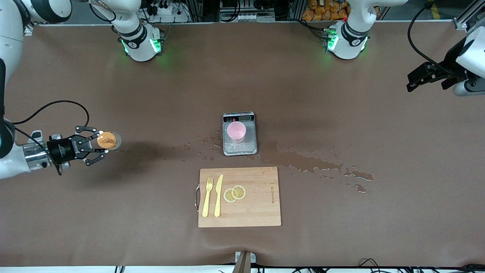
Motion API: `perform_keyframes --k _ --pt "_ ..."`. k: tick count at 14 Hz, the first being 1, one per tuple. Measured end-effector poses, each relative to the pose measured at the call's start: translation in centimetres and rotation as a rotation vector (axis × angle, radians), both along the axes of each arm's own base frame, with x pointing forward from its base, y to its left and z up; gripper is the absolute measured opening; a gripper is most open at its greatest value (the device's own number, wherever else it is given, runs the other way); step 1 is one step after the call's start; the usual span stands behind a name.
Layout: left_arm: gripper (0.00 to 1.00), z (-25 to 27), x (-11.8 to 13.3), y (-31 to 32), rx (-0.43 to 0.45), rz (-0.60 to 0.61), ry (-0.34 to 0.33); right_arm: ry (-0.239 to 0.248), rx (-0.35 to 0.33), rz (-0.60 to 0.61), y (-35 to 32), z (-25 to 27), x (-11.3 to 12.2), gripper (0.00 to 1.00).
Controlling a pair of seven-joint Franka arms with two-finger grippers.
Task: Add sauce to pink cup with both arms
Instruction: 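Lift the sauce bottle with the right gripper and carry it toward the cup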
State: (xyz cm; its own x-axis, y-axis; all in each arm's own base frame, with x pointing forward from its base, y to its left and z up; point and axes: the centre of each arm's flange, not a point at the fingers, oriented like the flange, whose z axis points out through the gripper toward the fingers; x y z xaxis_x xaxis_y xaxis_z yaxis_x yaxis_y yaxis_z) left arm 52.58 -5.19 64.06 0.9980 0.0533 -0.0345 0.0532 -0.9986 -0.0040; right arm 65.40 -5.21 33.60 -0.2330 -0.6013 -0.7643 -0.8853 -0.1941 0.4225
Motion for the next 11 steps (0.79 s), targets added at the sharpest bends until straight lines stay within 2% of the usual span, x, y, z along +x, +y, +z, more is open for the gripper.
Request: perform_keyframes --k 7,11 --pt "1.0 -0.3 0.1 -0.6 -0.02 0.003 0.008 0.073 -0.184 -0.012 7.7 3.7 1.4 0.43" --pt "1.0 -0.3 0.0 -1.3 -0.02 0.007 0.009 0.096 -0.278 -0.015 12.9 4.9 1.8 0.43"
